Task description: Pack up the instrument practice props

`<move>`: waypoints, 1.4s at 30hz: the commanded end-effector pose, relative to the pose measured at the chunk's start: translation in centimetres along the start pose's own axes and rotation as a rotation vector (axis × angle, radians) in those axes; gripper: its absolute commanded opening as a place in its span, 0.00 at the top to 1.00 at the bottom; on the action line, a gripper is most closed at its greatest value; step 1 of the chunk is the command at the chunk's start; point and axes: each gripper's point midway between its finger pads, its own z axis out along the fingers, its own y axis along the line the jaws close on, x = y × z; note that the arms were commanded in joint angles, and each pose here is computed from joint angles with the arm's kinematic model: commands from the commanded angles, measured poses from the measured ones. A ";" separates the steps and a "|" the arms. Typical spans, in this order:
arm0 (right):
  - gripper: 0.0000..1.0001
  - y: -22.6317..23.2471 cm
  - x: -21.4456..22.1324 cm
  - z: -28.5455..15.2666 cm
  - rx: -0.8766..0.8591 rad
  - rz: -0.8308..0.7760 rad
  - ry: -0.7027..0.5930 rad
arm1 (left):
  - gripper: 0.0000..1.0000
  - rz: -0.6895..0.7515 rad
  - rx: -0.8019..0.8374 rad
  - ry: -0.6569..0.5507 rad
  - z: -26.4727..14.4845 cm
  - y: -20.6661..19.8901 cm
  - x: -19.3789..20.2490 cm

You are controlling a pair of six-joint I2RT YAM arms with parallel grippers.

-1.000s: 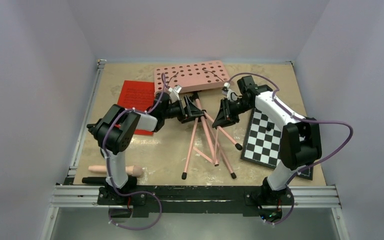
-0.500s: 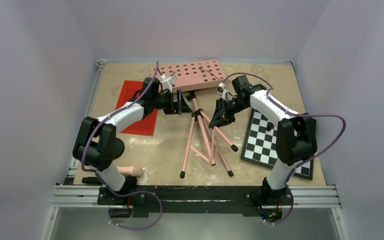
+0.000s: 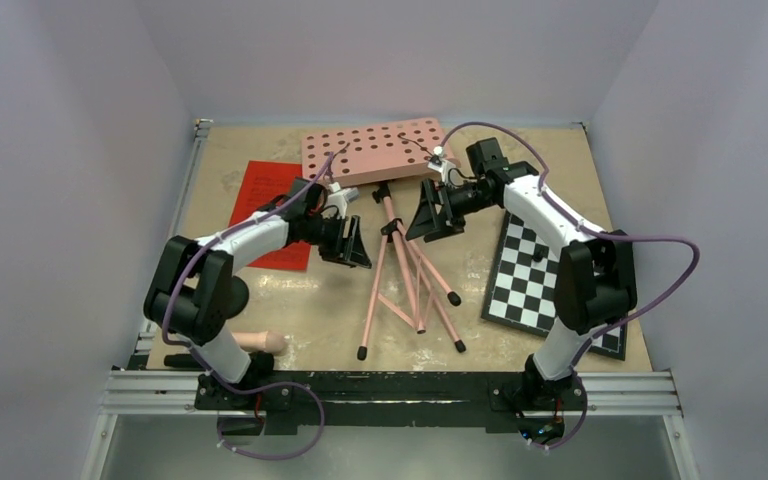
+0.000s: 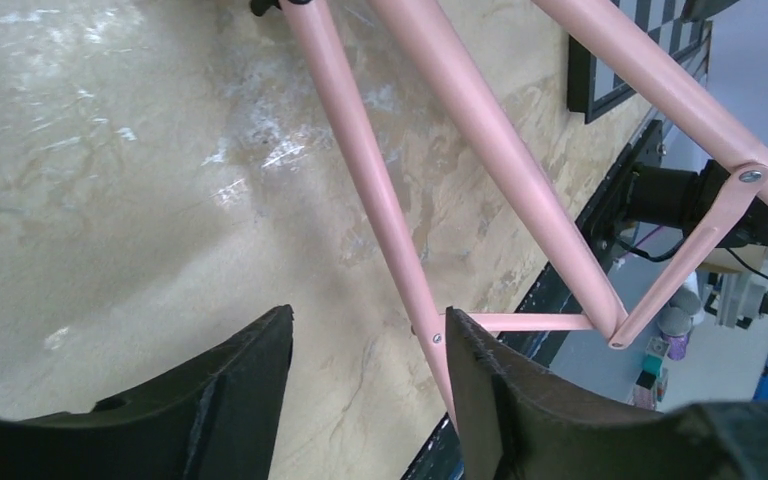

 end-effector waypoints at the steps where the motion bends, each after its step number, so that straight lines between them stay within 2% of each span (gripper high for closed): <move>1: 0.01 0.8 -0.5 -1.1 -0.008 -0.067 -0.021 | 0.42 0.040 0.099 0.043 1.2 -1.2 0.3; 4: 0.06 -0.5 0.2 -0.6 0.008 -0.015 -0.007 | 0.53 0.034 0.129 0.062 1.8 -1.3 0.5; 9: 0.40 -0.7 0.6 0.2 -0.057 0.045 -0.006 | 0.66 0.053 0.190 0.085 2.7 -2.3 1.1; 13: 0.75 -0.3 0.9 0.8 -0.104 0.064 0.008 | 0.71 0.077 0.252 0.086 3.5 -3.6 1.0; 16: 0.86 -0.5 1.5 1.5 -0.108 0.082 0.027 | 0.72 0.065 0.259 0.092 4.3 -3.8 0.6; 19: 0.93 -0.5 2.1 2.3 -0.102 0.087 0.047 | 0.73 0.056 0.261 0.112 5.3 -4.0 0.2; 26: 1.00 -2.1 2.8 4.1 -0.007 0.093 0.086 | 0.75 0.040 0.257 0.133 6.9 -3.4 -0.2; 32: 1.00 -4.5 3.6 5.2 0.093 0.150 0.103 | 0.75 0.036 0.259 0.127 7.5 -3.2 -0.3; 42: 1.00 -6.4 3.9 9.7 0.106 0.238 0.125 | 0.76 0.047 0.258 0.106 9.3 -3.1 -1.0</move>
